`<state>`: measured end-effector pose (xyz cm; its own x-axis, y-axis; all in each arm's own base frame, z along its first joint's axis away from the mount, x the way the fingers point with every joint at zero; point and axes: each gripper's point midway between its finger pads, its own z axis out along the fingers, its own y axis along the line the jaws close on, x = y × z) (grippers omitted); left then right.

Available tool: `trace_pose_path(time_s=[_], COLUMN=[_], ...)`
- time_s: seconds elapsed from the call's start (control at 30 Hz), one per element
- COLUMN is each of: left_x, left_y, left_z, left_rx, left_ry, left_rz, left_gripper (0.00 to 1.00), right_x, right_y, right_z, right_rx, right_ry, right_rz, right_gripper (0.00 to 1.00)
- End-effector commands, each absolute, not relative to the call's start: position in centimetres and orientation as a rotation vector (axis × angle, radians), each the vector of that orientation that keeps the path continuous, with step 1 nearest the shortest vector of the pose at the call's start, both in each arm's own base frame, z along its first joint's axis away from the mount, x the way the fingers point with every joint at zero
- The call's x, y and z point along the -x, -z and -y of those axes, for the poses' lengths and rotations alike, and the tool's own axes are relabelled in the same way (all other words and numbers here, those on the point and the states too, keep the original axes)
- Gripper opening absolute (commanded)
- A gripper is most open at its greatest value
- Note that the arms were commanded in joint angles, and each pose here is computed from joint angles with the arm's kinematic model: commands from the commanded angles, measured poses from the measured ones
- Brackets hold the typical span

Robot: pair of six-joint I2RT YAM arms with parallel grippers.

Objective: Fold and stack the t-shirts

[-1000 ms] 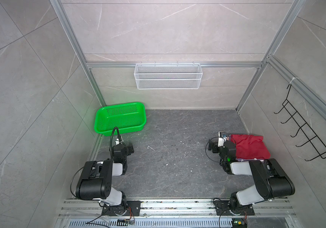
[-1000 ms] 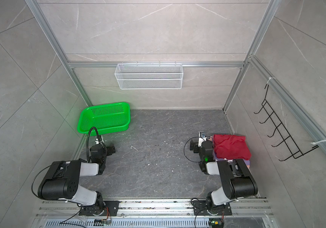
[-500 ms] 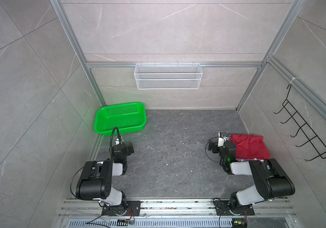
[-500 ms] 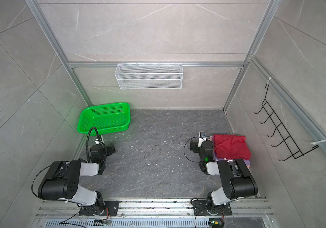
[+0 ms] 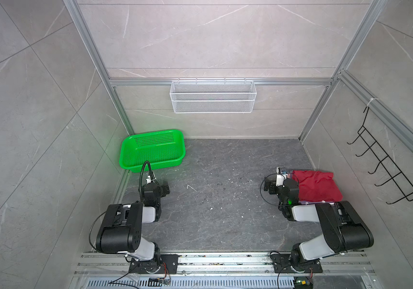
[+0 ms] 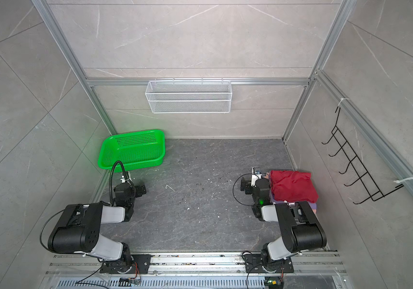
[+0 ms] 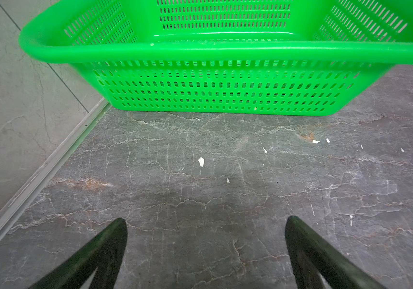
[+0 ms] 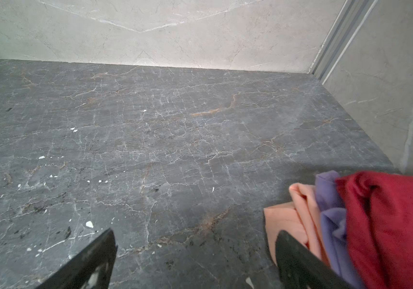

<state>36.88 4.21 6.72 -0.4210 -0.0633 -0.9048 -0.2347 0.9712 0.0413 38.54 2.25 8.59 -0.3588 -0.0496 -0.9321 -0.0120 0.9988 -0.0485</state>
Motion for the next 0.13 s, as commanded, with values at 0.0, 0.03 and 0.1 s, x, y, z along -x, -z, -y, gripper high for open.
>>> trace_pose_path(time_s=[0.0, 0.03, 0.1], left_x=[-37.94, -37.95, -37.94], left_y=[-8.77, -8.77, -8.76], left_z=[-4.41, -4.40, -4.39], left_rx=[0.204, 0.205, 0.204], left_ry=[-0.197, -0.197, -0.197], left_rz=[-1.934, -1.933, -1.934], left_gripper=[1.00, 1.00, 1.00], right_x=[-38.94, -38.97, -38.90], right_y=[-9.16, -9.18, -9.27], right_z=[-2.56, -2.53, -2.58], right_rx=[0.043, 0.041, 0.044], right_ry=[0.020, 0.021, 0.019], right_rz=[-1.929, -1.928, -1.924], right_gripper=[1.00, 0.99, 0.99])
